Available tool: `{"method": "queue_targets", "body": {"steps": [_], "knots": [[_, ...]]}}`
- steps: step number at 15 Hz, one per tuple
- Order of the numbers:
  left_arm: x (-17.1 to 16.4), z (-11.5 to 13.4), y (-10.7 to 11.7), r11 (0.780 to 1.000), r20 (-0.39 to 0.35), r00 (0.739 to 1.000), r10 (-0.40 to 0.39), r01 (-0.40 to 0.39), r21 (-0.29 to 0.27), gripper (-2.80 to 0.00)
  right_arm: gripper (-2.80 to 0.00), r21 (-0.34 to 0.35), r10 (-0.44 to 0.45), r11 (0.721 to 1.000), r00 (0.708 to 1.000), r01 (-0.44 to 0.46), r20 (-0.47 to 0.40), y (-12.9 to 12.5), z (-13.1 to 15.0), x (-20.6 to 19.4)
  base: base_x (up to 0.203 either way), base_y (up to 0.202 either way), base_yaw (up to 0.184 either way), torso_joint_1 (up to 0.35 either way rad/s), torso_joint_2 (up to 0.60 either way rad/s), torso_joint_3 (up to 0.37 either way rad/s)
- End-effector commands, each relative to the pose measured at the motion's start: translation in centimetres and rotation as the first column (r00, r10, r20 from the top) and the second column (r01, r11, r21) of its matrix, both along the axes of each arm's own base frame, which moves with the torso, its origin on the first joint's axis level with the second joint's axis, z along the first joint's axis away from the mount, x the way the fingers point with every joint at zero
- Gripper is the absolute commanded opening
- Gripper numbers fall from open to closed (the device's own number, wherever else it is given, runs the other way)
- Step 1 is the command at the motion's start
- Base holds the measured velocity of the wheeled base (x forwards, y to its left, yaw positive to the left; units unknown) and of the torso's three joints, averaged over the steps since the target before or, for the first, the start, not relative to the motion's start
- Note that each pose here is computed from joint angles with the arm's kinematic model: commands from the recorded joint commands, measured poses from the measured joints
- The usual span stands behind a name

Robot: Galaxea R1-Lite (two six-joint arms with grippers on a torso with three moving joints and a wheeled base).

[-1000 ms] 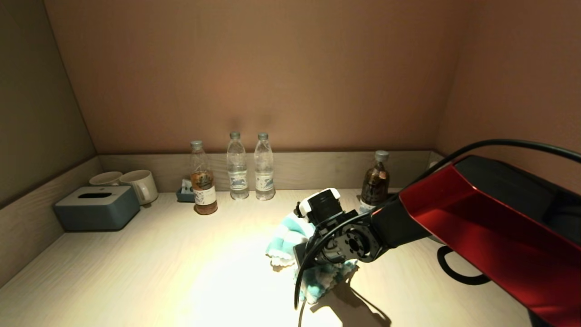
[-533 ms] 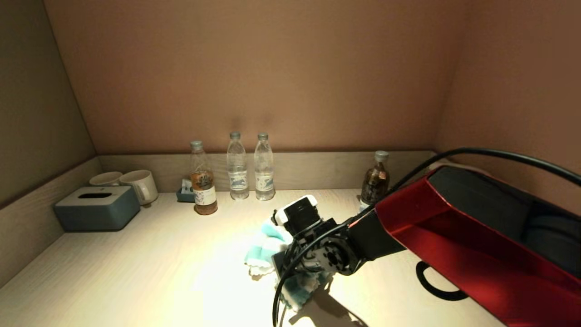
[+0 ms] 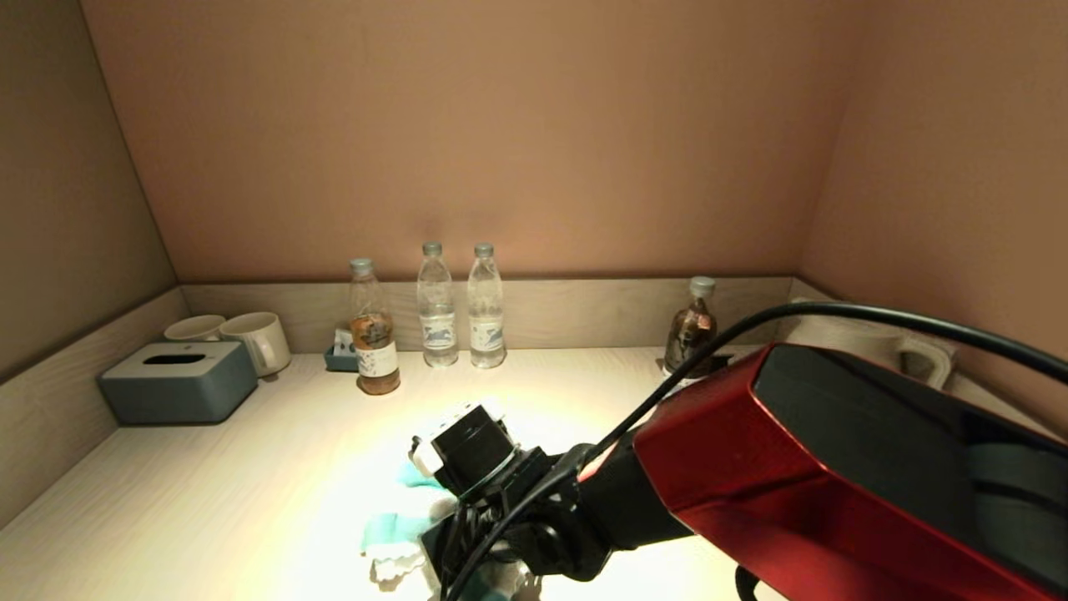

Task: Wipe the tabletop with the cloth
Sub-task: Sweep the stains on the table

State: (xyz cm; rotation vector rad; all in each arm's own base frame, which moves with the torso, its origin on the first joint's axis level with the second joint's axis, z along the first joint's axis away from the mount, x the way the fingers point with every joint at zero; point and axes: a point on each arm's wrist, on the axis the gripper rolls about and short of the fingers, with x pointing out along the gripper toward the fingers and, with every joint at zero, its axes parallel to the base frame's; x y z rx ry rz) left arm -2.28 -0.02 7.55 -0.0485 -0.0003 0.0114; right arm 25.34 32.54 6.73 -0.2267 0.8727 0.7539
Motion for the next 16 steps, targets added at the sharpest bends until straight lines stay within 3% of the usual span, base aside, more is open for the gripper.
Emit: {"method": "queue_targets", "body": {"steps": [1,4,6,11,13,16], "knots": [[0.0,0.0,0.0,1.0,-0.002,1.0,0.001,-0.001,-0.001,-2.8,-2.8,0.0,0.032,0.999,0.999,-0.032,0.005,0.2,0.7,-1.7,0.0,0.0,0.0,0.0,0.0,0.0],[0.0,0.0,0.0,1.0,-0.002,1.0,0.001,-0.001,-0.001,-2.8,-2.8,-0.01,0.032,0.999,0.999,-0.032,-0.003,-0.7,0.9,-2.3,0.0,0.0,0.0,0.0,0.0,0.0],[0.0,0.0,0.0,1.0,-0.001,1.0,0.001,-0.001,-0.001,-2.8,-2.8,-0.048,0.004,0.999,1.0,-0.006,-0.026,-2.6,0.2,-2.7,0.0,0.0,0.0,0.0,0.0,0.0],[0.0,0.0,0.0,1.0,-0.002,1.0,0.001,-0.001,-0.001,-2.8,-2.8,-0.055,-0.226,0.973,0.974,0.225,-0.025,-10.3,-1.0,1.5,0.0,0.0,0.0,0.0,0.0,0.0],[0.0,0.0,0.0,1.0,-0.002,1.0,0.001,-0.001,-0.001,-2.8,-2.8,-0.053,-0.248,0.968,0.968,0.247,-0.023,-11.0,-1.0,2.0,0.0,0.0,0.0,0.0,0.0,0.0],[0.0,0.0,0.0,1.0,-0.002,1.0,0.001,-0.001,-0.001,-2.8,-2.8,-0.044,-0.393,0.919,0.919,0.392,-0.017,-15.6,-1.1,5.1,0.0,0.0,0.0,0.0,0.0,0.0]]}}
